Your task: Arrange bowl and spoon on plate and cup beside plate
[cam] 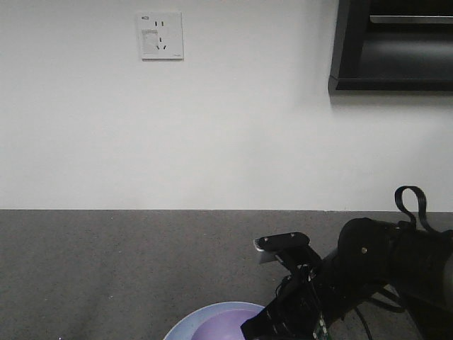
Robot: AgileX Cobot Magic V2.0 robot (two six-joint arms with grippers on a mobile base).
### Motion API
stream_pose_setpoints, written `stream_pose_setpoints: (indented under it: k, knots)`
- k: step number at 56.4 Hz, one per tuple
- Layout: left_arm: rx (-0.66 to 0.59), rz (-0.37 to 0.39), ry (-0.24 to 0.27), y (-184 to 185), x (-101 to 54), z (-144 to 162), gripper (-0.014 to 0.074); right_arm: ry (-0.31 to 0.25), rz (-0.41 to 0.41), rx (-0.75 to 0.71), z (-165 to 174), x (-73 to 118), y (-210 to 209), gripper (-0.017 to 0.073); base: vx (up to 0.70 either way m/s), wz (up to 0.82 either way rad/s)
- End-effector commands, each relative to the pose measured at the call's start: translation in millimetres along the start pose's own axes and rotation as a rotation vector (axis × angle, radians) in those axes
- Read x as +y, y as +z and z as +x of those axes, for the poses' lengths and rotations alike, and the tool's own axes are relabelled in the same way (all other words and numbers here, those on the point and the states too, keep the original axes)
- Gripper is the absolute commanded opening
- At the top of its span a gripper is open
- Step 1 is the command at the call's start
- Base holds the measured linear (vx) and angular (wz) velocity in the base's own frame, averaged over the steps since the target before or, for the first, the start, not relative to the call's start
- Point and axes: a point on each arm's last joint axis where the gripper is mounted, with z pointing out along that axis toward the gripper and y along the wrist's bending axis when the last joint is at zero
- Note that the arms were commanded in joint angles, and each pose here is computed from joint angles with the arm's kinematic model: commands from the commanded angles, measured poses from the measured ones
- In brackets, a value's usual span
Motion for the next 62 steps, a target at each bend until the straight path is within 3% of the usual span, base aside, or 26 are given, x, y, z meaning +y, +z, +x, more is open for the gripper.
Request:
stream_pose_setpoints:
  k: [1,13,22,39,49,62]
  knots:
    - [-0.089,-0.004,-0.018,-2,0.1,-14,0.0003,-0.01,-0.02,-0.093,-12,5.4,-19,-0.0005,0.0,0.0]
    - [-0.088,-0.004,-0.018,-2,0.1,-14,0.0003,-0.048,-0.048,-0.101,-13,7.7,-18,0.0017,0.0,0.0]
    - [-0.088,-0.004,-0.018,-2,0.1,-14,0.0003,-0.055,-0.055,-0.104,-13,8.4,-18,0.0095,0.0,0.0]
    - [-0.088,-0.004,-0.018,-2,0.1,-14,0.0003,-0.055,-0.054,-0.109,-14,8.3,-18,0.0437,0.0,0.0]
    - [-0.086,-0.003,-0.018,-2,0.0,-13,0.0003,-0.062,-0.047,-0.128,-15,9.0,-23,0.0581,0.0,0.0]
    - [-0.086,-0.003,-0.018,-2,0.0,-13,0.0003,-0.133,0.012,-0.23,-16,13.4,-56,0.0593,0.0,0.0]
